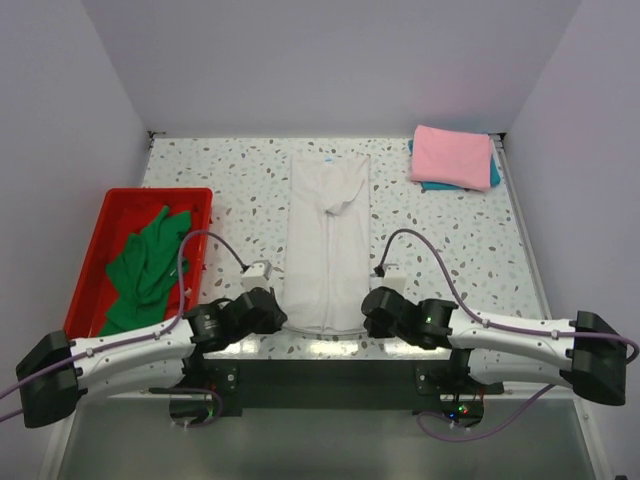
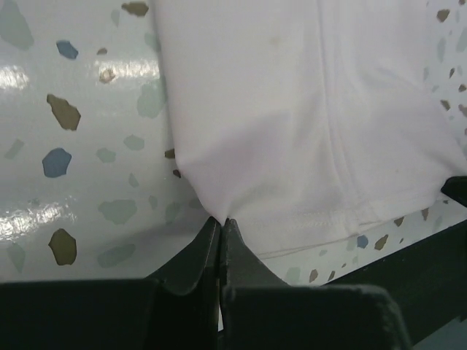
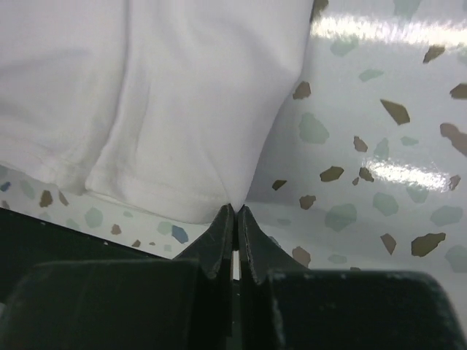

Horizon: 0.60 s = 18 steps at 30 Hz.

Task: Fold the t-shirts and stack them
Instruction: Fold the tshirt

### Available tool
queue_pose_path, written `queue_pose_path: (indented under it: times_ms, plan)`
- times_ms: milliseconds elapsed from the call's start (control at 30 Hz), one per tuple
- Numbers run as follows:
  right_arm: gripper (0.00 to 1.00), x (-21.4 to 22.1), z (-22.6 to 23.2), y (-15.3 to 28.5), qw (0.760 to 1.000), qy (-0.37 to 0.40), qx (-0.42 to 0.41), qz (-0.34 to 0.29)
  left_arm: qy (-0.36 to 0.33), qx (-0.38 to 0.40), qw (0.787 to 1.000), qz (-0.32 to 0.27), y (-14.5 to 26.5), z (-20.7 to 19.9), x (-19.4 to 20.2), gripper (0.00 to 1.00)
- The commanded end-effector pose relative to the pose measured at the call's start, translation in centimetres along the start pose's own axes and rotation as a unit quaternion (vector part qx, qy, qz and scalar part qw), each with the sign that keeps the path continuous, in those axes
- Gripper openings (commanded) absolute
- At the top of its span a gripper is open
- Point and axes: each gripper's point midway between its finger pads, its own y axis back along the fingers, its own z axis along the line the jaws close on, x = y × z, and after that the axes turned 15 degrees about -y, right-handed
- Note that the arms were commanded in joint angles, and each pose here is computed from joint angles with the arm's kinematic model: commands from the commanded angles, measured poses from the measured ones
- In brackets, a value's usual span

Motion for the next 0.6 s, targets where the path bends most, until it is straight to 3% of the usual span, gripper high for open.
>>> queue_pose_path:
  times_ms: [0, 133, 567]
  plan:
    - [0.00, -4.7, 2.0, 1.8, 0.996, 0.014, 0.011, -0.088, -0.020, -0.050, 0.997, -0.056, 0.8, -0.2, -4.9, 0.00]
    - [0.00, -8.4, 4.8, 2.7, 0.990, 0.031, 0.025, -0.134, -0.031, -0.081, 0.993, -0.083, 0.6, -0.7, -9.0, 0.00]
    - [0.00, -18.8, 7.9, -3.1, 0.981, 0.037, 0.056, -0.181, -0.005, -0.132, 0.979, -0.157, -4.8, 1.3, -19.2, 0.00]
